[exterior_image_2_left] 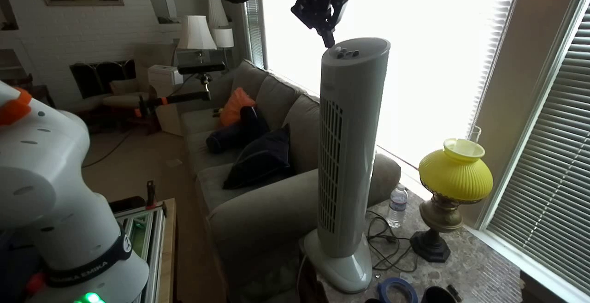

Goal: Press the button on the air cooler twice

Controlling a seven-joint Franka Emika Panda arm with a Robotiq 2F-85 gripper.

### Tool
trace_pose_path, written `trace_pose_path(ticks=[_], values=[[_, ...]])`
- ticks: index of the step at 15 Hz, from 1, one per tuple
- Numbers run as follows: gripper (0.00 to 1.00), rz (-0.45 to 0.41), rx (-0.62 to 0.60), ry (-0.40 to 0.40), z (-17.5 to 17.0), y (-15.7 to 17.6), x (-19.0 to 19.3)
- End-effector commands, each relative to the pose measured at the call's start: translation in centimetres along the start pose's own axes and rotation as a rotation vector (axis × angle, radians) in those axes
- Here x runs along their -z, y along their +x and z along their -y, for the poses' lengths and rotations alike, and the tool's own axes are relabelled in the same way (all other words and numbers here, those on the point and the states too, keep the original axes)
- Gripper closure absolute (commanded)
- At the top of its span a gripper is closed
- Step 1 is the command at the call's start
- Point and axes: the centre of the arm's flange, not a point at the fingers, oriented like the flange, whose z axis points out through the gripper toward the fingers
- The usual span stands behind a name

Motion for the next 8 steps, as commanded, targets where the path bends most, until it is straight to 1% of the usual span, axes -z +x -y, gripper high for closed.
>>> trace_pose_path(ticks=[1,8], values=[[1.0,-0.028,-0.011,0.021,-0.3,-0.4,-1.1],[1.0,-0.024,-0.021,0.014,-0.8,-0.1,-2.2]])
